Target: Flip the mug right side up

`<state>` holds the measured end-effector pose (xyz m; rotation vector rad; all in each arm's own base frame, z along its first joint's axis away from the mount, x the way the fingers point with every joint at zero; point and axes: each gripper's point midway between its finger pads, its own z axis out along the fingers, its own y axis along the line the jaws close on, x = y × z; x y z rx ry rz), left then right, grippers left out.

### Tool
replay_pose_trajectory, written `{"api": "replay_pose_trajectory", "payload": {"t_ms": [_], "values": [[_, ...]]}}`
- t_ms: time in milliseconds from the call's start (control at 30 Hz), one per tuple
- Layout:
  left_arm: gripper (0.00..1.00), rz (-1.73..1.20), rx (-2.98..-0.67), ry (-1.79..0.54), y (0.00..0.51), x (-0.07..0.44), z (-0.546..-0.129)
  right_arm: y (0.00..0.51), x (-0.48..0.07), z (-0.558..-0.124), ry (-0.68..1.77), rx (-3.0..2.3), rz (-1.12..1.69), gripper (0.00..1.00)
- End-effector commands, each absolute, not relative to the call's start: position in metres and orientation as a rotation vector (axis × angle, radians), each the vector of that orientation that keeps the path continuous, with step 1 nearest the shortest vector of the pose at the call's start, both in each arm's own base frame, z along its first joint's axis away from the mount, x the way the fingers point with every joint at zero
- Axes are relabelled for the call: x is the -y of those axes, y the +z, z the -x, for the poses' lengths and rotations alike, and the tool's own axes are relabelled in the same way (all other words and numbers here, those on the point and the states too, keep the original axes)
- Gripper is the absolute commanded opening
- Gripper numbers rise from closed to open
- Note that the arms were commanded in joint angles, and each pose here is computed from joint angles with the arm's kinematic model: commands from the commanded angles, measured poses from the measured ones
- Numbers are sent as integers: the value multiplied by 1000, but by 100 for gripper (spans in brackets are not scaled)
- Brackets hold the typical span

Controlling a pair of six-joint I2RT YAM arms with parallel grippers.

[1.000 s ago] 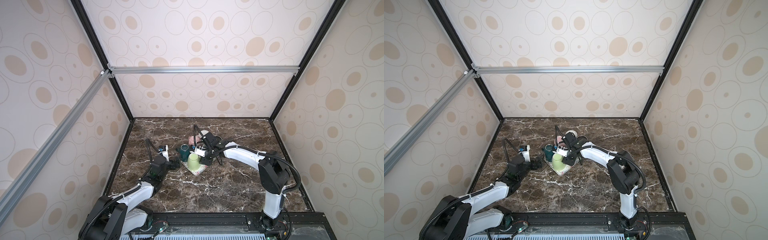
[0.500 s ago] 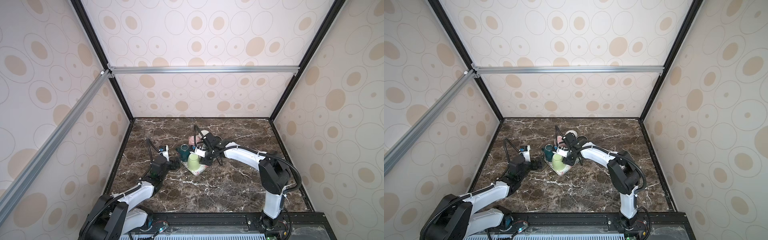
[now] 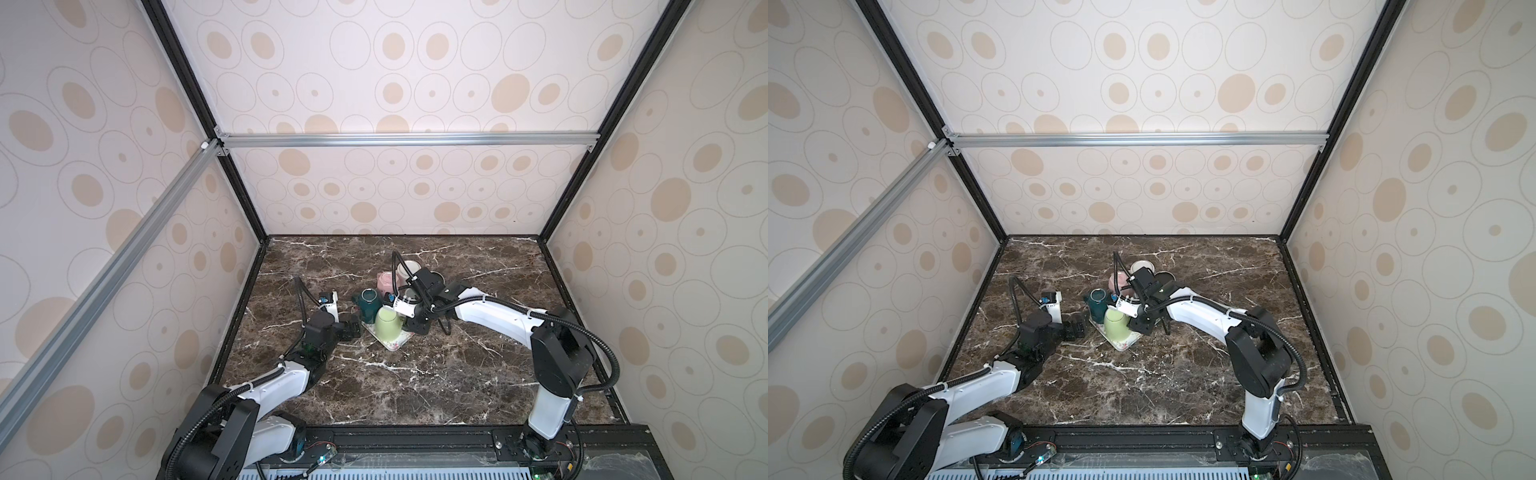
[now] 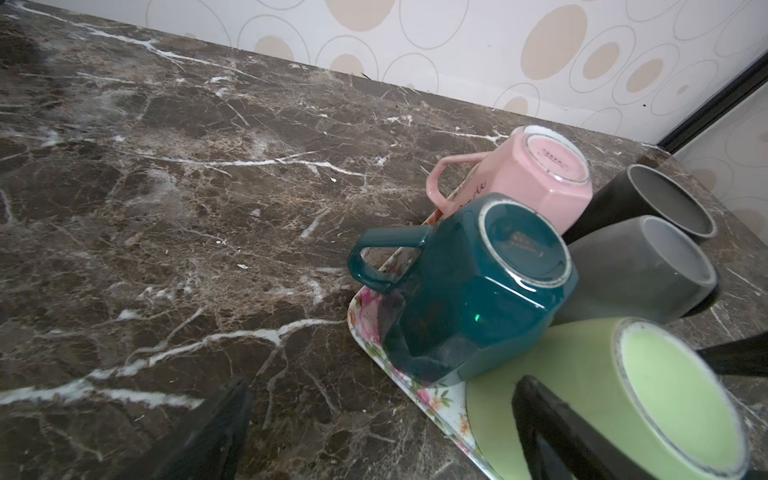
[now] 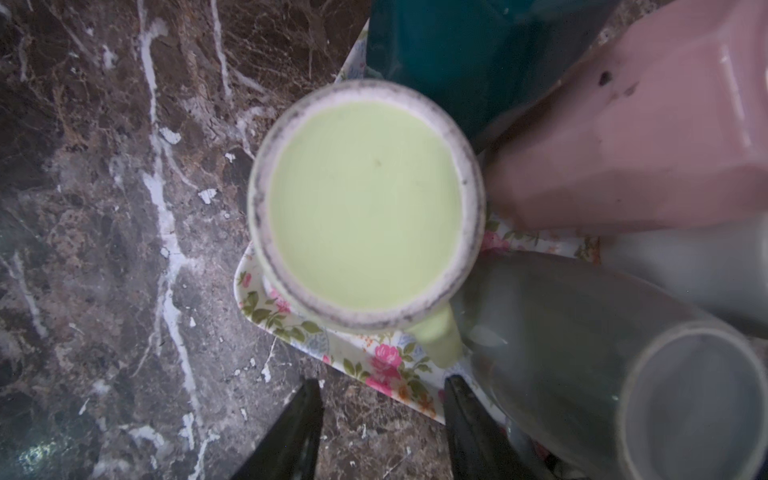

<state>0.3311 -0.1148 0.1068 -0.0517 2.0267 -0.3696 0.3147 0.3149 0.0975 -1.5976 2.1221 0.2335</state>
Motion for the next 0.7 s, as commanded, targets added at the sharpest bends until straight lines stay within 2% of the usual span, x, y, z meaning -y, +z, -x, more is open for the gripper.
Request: {"api": "replay_pose_trajectory", "payload": {"t_ms": [0, 667], "values": [[98, 61, -1972, -405, 127, 121, -339, 94, -317, -323, 164, -2098, 1634, 52], [98, 67, -1961, -458, 129, 126, -337, 88, -337, -320, 259, -2044, 1799, 52]]}}
